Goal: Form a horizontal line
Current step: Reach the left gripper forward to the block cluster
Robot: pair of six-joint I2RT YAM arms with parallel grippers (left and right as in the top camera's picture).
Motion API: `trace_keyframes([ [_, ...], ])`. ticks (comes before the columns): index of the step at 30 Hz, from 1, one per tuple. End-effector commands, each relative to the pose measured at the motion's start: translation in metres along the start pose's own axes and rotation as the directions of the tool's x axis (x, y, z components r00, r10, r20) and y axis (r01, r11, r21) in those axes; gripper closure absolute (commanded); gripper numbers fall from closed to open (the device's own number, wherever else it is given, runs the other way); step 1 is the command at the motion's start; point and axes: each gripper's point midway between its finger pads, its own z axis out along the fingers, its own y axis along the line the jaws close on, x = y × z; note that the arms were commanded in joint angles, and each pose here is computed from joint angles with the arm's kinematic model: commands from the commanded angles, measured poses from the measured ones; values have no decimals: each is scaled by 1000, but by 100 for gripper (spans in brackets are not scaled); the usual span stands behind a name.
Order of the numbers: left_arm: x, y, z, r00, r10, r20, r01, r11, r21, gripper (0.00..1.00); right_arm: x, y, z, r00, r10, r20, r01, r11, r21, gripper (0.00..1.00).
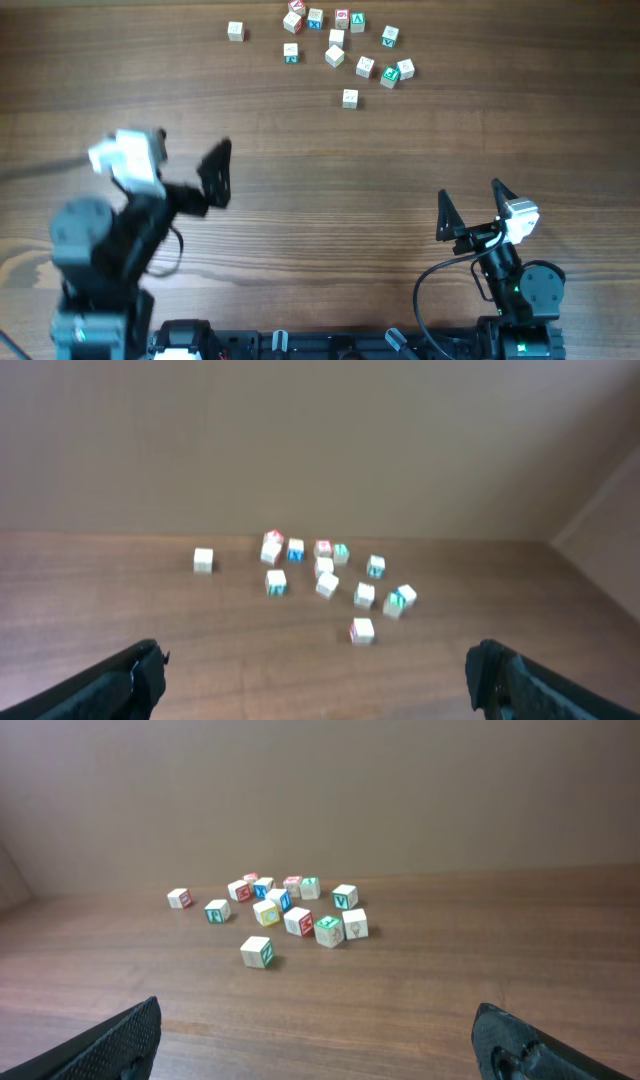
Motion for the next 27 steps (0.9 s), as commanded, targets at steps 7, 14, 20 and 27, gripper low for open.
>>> trace_keyframes([
  [7,-76,6,83,991,-33,-128,33,999,-4,0,-1,-2,0,1000,-19,1,19,1000,11,0],
  [14,-65,-28,170,968,91,-233,-67,992,109,0,-1,-2,0,1000,-19,1,19,1000,11,0],
  [20,-34,-51,247,957,196,-214,-164,974,159,0,-1,-2,0,1000,-19,1,19,1000,11,0],
  [27,28,-59,321,947,214,-239,-169,966,195,0,-1,-2,0,1000,-19,1,19,1000,11,0],
])
